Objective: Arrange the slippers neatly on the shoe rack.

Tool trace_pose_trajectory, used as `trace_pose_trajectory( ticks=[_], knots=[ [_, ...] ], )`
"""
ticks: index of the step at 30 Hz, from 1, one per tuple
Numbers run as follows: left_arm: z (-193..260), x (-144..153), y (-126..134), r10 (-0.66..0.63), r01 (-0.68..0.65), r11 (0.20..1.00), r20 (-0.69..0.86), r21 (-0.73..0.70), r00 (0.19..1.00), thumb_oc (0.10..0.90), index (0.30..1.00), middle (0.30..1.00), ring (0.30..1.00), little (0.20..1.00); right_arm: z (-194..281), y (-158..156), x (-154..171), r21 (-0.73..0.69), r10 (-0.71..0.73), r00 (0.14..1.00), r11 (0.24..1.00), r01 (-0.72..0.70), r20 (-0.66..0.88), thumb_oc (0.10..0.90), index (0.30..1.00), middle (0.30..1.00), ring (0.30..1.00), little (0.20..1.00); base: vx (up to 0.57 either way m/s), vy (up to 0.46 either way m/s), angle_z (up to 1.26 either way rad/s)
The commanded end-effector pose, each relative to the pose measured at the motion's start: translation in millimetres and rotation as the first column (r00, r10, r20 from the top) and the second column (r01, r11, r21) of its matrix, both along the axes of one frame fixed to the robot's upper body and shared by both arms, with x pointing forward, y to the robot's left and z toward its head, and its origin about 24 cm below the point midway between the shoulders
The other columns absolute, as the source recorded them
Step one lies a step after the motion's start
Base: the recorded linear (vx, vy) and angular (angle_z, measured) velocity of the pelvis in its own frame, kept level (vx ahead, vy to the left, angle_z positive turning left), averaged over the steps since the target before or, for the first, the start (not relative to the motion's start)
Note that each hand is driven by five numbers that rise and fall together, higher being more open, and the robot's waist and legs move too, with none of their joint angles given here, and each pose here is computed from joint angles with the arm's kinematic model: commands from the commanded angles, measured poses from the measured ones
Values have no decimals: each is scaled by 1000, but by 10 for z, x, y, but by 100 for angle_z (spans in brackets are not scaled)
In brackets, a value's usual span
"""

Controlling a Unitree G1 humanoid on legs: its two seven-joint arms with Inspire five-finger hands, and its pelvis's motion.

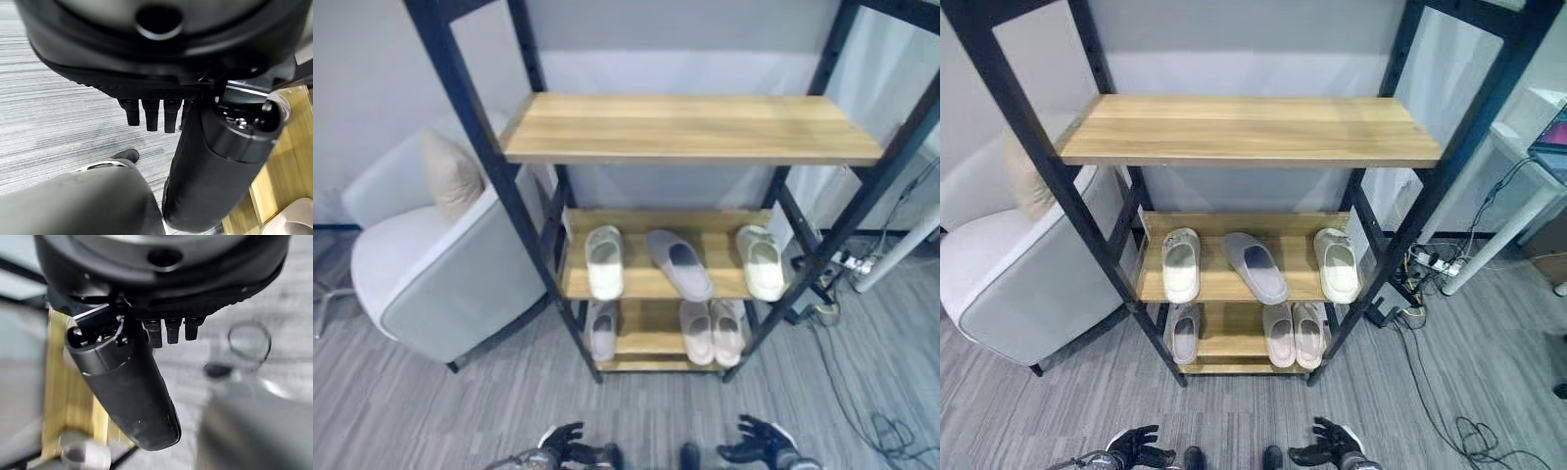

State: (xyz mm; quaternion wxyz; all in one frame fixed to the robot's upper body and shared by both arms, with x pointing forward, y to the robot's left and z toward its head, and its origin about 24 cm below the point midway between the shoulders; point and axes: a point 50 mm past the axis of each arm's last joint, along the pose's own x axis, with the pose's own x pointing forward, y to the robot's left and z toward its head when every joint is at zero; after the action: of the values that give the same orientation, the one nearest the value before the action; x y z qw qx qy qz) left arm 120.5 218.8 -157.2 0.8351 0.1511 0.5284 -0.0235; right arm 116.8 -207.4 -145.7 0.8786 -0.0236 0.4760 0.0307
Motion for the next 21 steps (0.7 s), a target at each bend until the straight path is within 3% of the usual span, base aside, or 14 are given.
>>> trace_pose_trajectory(
  ticks=[1, 2, 3, 4, 5, 6, 10, 12, 13, 16, 17, 18, 21],
  knots=[
    [-55, -214, 41, -67, 71, 997, -91, 43, 994, 800, 900, 900, 900, 900, 307, 143, 510, 20, 119, 963, 992, -128, 240, 800, 900, 900, 900, 900, 70, 221, 8],
    [-55, -214, 42, -67, 71, 997, -91, 43, 994, 800, 900, 900, 900, 900, 307, 143, 508, 20, 119, 964, 992, -128, 239, 800, 900, 900, 900, 900, 46, 304, -27],
    [-12, -140, 139, -73, 79, 992, -61, 98, 995, 800, 900, 900, 900, 900, 714, 336, 786, 67, 145, 867, 978, -200, 477, 800, 900, 900, 900, 900, 14, 223, -54],
    [-13, -141, 138, -73, 79, 992, -61, 97, 995, 800, 900, 900, 900, 900, 714, 335, 785, 67, 145, 867, 978, -200, 476, 800, 900, 900, 900, 900, 71, 290, -52],
    [14, -107, 200, -79, 84, 989, -45, 122, 996, 800, 900, 900, 900, 900, 924, 406, 821, 56, 201, 798, 958, -281, 568, 800, 900, 900, 900, 900, 56, 68, -29],
    [13, -110, 198, -79, 84, 989, -45, 122, 996, 800, 900, 900, 900, 900, 924, 404, 817, 56, 201, 799, 958, -281, 567, 800, 900, 900, 900, 900, 110, 87, -13],
    [27, -139, 276, -65, 70, 989, -41, 128, 997, 800, 900, 900, 900, 900, 1373, 471, 913, -18, 320, 628, 898, -439, 709, 800, 900, 900, 900, 900, 137, -41, -3],
    [34, -129, 296, -78, 84, 986, -44, 144, 996, 800, 900, 900, 900, 900, 1517, 571, 911, -45, 373, 557, 857, -514, 742, 800, 900, 900, 900, 900, 102, -119, 6],
    [41, -85, 270, -75, 77, 987, -25, 140, 997, 800, 900, 900, 900, 900, 1664, 650, 920, -109, 439, 470, 809, -578, 766, 800, 900, 900, 900, 900, 67, -94, 28],
    [42, -66, 246, -75, 76, 988, -12, 135, 997, 800, 900, 900, 900, 900, 1739, 658, 923, -158, 476, 422, 786, -597, 771, 800, 900, 900, 900, 900, 55, -70, 36],
    [23, -75, 166, -97, 97, 988, -9, 119, 995, 800, 900, 900, 900, 900, 1953, 659, 929, -293, 551, 294, 739, -606, 781, 800, 900, 900, 900, 900, 99, -101, 31],
    [5, -90, 95, -118, 119, 988, -9, 103, 993, 800, 900, 900, 900, 900, 2031, 645, 946, -373, 592, 239, 720, -585, 769, 800, 900, 900, 900, 900, 100, -102, 15],
    [-20, -99, -35, -157, 157, 984, -5, 82, 988, 800, 900, 900, 900, 900, 2088, 612, 1018, -455, 628, 203, 715, -530, 751, 800, 900, 900, 900, 900, 40, -77, 8]
  ],
)
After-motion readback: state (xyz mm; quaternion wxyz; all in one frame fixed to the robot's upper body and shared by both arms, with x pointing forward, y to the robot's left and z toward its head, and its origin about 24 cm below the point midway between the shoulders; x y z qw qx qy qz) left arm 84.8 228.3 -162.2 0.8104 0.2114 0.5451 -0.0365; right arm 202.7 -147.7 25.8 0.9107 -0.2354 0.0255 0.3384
